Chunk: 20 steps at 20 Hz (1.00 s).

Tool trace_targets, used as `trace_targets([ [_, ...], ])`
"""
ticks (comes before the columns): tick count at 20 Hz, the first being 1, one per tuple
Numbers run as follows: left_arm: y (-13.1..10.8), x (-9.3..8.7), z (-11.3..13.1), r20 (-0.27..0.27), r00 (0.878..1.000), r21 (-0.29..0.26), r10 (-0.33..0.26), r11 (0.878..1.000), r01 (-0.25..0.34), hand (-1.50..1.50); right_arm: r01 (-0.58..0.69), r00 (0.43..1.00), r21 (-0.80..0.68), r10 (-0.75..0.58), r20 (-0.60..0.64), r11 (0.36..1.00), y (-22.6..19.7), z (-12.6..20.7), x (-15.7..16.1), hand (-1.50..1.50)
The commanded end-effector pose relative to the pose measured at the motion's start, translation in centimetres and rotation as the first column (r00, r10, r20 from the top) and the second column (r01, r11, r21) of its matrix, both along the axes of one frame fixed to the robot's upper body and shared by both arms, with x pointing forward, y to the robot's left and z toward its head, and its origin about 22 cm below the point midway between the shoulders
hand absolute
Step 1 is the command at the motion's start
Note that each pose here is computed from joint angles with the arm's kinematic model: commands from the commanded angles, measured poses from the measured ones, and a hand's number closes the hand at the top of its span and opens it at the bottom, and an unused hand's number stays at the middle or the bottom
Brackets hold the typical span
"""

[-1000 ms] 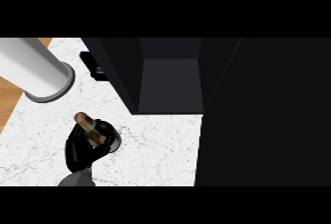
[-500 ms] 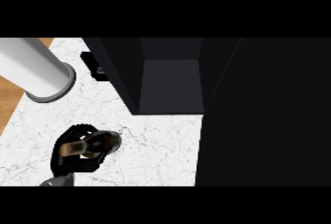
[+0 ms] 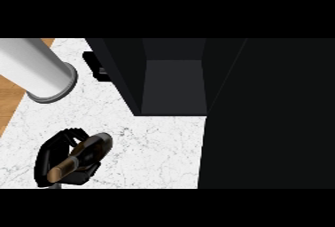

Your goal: Pick up the wine, place it into the cabinet and close the cabinet

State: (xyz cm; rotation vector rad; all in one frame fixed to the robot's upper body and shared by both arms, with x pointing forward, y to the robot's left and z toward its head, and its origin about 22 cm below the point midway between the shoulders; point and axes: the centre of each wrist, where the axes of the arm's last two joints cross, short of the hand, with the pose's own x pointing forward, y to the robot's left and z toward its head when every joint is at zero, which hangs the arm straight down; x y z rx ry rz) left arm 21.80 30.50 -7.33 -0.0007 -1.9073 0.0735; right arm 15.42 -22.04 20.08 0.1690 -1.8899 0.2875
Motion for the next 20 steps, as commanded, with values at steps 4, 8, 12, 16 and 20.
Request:
trace_targets([
  [4, -2.9, 1.5, 4.8, 0.066, 0.994, -0.092, -0.087, 0.991, 0.093, 1.50, -0.058, 0.998, 0.059, 0.057, 0.022, 0.997, -0.3, 1.1, -2.0, -1.50],
  [8, -4.2, -0.2, 7.6, 0.031, 0.984, -0.111, -0.178, 0.977, 0.180, 1.50, -0.052, 0.998, 0.056, 0.051, 0.022, 0.997, 0.1, 0.6, -0.5, -1.50],
  [12, -6.4, 0.7, 11.0, 0.031, 0.989, -0.083, -0.147, 0.985, 0.149, 1.50, -0.044, 0.999, 0.039, 0.043, 0.032, 0.998, -1.2, 1.4, -2.2, -1.50],
  [16, -8.7, 1.6, 13.0, 0.026, 0.984, -0.060, -0.176, 0.982, 0.178, 1.50, -0.051, 0.998, 0.058, 0.050, 0.025, 0.997, -0.3, 0.9, -2.2, -1.50],
  [20, -12.3, 0.5, 14.7, 0.007, 0.962, -0.092, -0.272, 0.958, 0.271, 1.50, -0.054, 0.998, 0.070, 0.053, 0.018, 0.996, 0.3, 0.4, 0.5, -1.50],
])
